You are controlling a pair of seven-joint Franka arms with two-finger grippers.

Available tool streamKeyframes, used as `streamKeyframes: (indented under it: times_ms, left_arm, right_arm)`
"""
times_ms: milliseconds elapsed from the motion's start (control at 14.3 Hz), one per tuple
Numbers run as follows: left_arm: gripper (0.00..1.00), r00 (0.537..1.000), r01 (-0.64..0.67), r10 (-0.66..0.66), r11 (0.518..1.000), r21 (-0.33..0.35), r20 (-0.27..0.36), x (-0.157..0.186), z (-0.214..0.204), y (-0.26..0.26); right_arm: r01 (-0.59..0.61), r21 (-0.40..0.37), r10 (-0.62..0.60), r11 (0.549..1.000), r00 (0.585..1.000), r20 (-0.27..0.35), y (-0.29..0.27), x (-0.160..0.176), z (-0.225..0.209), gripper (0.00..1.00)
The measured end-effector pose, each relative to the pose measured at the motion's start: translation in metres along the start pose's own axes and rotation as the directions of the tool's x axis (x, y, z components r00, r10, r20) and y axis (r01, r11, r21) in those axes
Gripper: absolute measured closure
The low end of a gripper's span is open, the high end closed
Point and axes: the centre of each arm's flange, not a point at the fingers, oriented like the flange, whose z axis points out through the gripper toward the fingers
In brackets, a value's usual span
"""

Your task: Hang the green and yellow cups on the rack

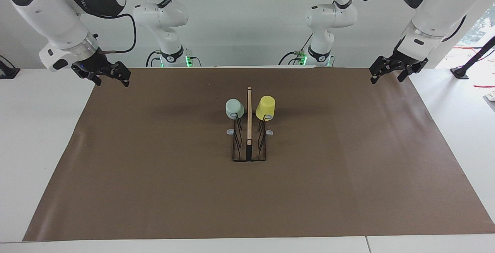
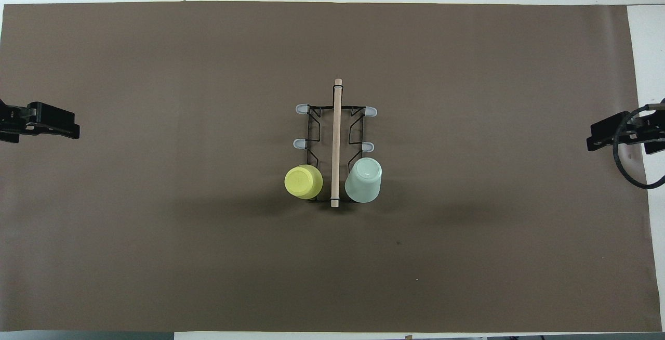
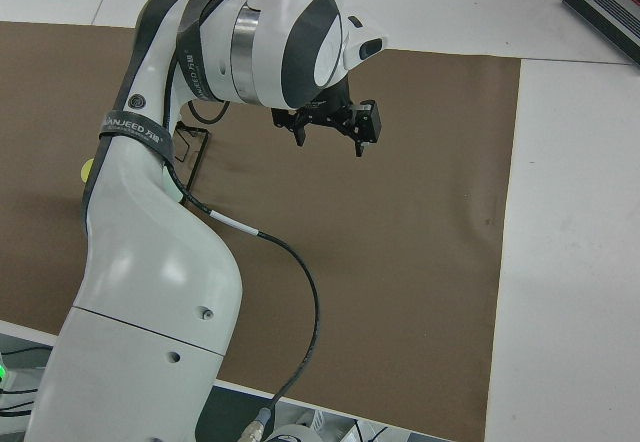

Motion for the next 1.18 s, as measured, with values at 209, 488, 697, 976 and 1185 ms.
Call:
streamKeyframes:
  times_ms: [209, 488, 697, 976, 1185]
  left_arm:
    - [0.00, 1.000, 0.000, 0.000, 1.000, 0.005, -0.005, 0.000, -0.001, 0.000]
    - [0.00, 1.000, 0.000, 0.000, 1.000, 0.006, -0.008, 0.001, -0.001, 0.000]
    - [0.00, 1.000, 0.000, 0.000, 1.000, 0.006, -0.008, 0.001, -0.001, 0.000]
    - [0.00, 1.000, 0.000, 0.000, 1.000, 0.006, -0.007, 0.000, -0.001, 0.000]
    - [0.00, 1.000, 0.000, 0.000, 1.000, 0.006, -0.006, 0.000, -0.001, 0.000]
  right_arm:
    - [0.030, -0.015, -0.030, 0.999, 1.000, 0.008, -0.006, -0.006, -0.007, 0.00]
    - [0.018, -0.013, -0.018, 1.000, 0.999, -0.028, 0.002, -0.004, -0.013, 0.00]
    - [-0.007, -0.006, 0.006, 1.000, 0.999, -0.045, 0.013, 0.000, -0.015, 0.00]
    - [-0.021, 0.004, 0.022, 1.000, 0.998, -0.058, 0.020, -0.001, -0.028, 0.00]
    - [-0.034, 0.011, 0.035, 0.999, 0.998, -0.043, 0.026, -0.004, -0.027, 0.00]
